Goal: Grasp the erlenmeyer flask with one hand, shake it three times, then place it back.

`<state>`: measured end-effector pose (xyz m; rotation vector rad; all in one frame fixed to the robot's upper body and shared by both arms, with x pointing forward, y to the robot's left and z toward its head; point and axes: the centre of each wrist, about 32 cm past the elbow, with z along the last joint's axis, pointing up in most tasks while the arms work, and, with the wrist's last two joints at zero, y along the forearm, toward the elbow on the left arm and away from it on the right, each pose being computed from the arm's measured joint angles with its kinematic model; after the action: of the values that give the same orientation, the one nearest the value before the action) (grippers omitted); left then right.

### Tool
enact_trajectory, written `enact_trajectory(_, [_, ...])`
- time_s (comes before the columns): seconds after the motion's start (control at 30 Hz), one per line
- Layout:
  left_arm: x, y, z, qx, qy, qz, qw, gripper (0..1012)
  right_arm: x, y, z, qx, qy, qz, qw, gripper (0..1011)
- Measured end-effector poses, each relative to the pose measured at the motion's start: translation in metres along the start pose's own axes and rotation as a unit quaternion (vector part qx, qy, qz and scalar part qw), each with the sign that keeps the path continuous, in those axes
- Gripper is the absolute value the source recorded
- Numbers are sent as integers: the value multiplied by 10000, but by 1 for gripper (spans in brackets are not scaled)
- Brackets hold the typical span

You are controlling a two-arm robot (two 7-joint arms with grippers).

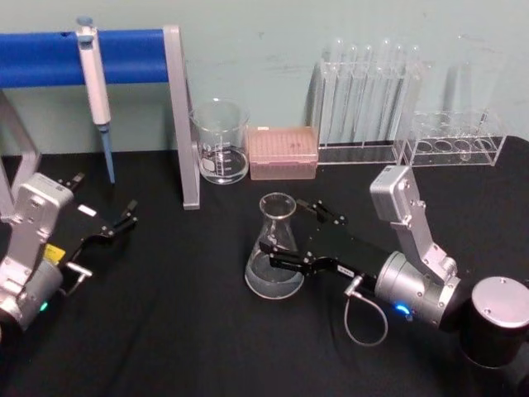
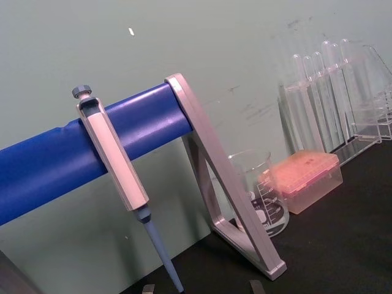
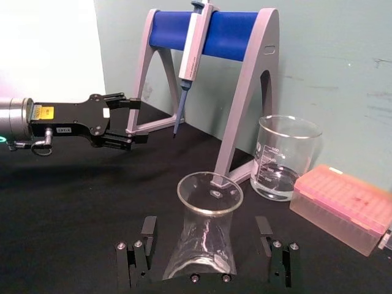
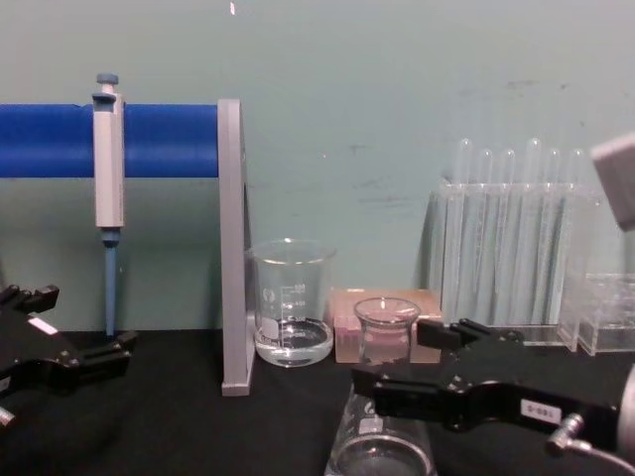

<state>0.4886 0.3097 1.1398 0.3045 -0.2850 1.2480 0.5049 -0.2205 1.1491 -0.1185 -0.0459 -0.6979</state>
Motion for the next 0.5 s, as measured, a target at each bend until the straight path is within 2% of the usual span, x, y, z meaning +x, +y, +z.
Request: enact_trajectory(0.5, [0,0,0,0,0,0,10000,1001,25,176,3,18,-6,34,10000,1000])
